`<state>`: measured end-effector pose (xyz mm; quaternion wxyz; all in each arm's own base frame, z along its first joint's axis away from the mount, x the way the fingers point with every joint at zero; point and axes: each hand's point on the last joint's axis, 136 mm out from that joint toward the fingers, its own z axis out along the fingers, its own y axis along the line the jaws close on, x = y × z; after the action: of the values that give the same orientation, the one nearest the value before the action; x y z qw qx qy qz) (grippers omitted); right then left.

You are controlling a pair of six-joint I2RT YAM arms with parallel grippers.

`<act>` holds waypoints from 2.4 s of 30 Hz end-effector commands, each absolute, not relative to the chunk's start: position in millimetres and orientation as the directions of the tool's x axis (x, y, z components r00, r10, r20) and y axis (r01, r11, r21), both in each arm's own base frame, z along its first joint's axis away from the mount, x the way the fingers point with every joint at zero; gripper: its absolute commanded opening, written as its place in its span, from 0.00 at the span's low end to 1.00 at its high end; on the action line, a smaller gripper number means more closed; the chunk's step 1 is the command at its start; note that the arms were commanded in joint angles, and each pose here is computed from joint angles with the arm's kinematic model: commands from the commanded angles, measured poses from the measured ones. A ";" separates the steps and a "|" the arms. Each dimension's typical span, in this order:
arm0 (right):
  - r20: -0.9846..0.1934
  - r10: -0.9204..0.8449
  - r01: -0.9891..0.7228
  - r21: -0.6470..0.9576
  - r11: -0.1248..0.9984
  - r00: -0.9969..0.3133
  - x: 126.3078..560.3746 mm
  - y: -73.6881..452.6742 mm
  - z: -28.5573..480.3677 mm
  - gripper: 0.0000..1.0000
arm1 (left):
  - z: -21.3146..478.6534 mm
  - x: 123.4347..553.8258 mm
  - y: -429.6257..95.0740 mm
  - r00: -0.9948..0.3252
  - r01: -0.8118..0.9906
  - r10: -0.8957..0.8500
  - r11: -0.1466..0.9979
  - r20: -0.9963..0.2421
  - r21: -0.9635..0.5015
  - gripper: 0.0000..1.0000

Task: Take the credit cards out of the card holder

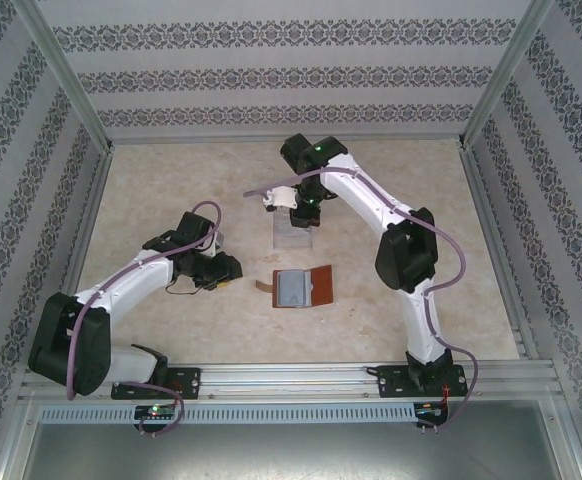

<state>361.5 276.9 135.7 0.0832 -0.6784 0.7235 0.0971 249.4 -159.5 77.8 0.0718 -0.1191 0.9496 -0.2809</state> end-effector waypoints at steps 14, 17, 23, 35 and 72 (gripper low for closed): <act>-0.218 -0.975 -0.996 0.091 0.014 -0.033 377.6 277.9 119.9 0.00 | 76.4 247.6 -149.2 -0.958 -0.219 -0.282 0.830 -0.047 -0.512 0.37; -0.212 -0.977 -0.995 0.096 0.014 -0.034 379.4 278.5 113.8 0.00 | 75.5 247.6 -148.1 -0.958 -0.223 -0.285 0.831 -0.045 -0.510 0.37; -0.186 -0.982 -0.995 0.101 0.023 -0.042 384.9 275.7 102.7 0.00 | 75.3 248.1 -147.7 -0.957 -0.225 -0.285 0.831 -0.043 -0.508 0.37; -0.172 -0.984 -0.994 0.104 0.034 -0.052 389.2 270.4 97.6 0.00 | 73.7 250.0 -147.7 -0.958 -0.228 -0.285 0.832 -0.037 -0.506 0.37; -0.146 -0.985 -0.919 0.394 0.024 -0.089 340.1 272.3 63.2 0.00 | 70.9 249.2 -144.3 -0.953 -0.241 -0.300 0.829 -0.037 -0.505 0.36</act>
<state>352.4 270.9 65.6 -0.0601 -0.6733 0.7172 0.1696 246.9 -149.8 69.2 0.0545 -0.1368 0.9540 -0.2613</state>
